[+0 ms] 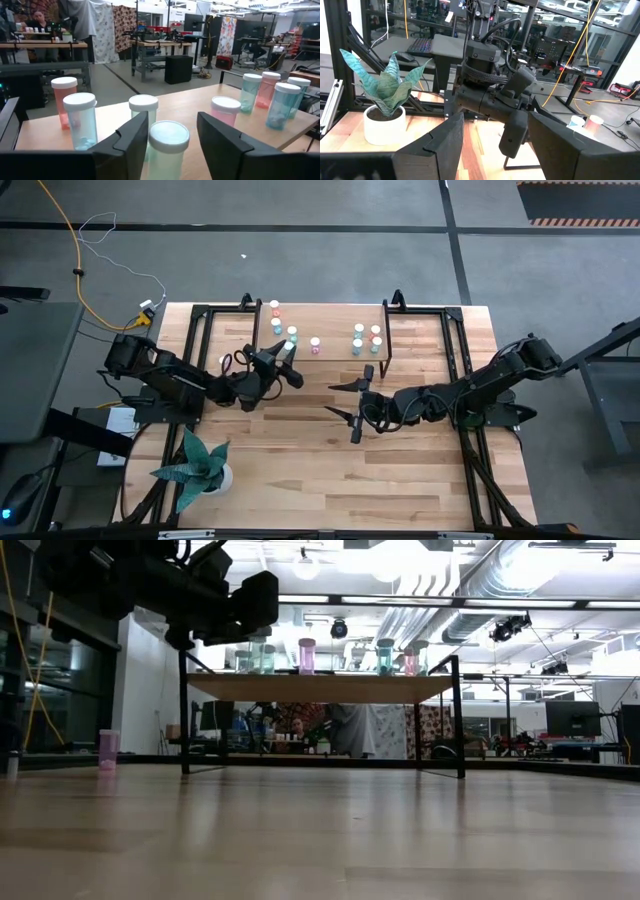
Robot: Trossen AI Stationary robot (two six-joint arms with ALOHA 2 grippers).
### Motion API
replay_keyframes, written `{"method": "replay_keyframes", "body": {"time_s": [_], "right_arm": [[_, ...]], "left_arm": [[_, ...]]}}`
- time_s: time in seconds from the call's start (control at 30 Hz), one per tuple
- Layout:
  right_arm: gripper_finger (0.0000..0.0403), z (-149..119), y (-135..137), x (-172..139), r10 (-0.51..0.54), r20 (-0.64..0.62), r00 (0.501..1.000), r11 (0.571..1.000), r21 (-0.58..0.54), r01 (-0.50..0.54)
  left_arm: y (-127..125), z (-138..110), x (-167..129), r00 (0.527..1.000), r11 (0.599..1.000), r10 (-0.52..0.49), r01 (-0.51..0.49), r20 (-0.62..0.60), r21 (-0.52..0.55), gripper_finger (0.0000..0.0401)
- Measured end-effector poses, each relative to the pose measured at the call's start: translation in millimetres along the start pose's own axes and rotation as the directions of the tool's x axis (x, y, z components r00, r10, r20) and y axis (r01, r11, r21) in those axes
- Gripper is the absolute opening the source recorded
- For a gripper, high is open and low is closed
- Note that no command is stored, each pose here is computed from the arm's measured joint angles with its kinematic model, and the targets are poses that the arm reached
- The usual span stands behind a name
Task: Pick and place medicine bottles onto shelf by color
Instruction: Put the pink pill bottle on the shelf
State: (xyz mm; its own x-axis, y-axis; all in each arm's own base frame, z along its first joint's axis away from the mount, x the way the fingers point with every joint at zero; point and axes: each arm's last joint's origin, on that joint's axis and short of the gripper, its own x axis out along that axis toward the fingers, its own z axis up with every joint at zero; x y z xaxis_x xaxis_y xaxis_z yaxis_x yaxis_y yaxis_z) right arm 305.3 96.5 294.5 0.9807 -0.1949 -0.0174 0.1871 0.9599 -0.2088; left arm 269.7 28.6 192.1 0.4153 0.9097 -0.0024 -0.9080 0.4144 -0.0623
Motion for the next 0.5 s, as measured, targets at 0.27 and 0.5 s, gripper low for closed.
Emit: {"method": "replay_keyframes", "body": {"time_s": [0.27, 0.5], "right_arm": [[0.0211, 0.0, 0.0, 0.0, 0.0, 0.0, 1.0, 1.0, 0.0, 0.0], [0.0211, 0.0, 0.0, 0.0, 0.0, 0.0, 1.0, 1.0, 0.0, 0.0]], "left_arm": [[0.9, -0.2, 1.4, 1.0, 1.0, 0.007, -0.007, 0.0, 0.001, 0.0178], [1.4, 4.6, 1.0, 1.0, 0.999, 0.006, -0.005, 0.022, -0.031, 0.0188]]}}
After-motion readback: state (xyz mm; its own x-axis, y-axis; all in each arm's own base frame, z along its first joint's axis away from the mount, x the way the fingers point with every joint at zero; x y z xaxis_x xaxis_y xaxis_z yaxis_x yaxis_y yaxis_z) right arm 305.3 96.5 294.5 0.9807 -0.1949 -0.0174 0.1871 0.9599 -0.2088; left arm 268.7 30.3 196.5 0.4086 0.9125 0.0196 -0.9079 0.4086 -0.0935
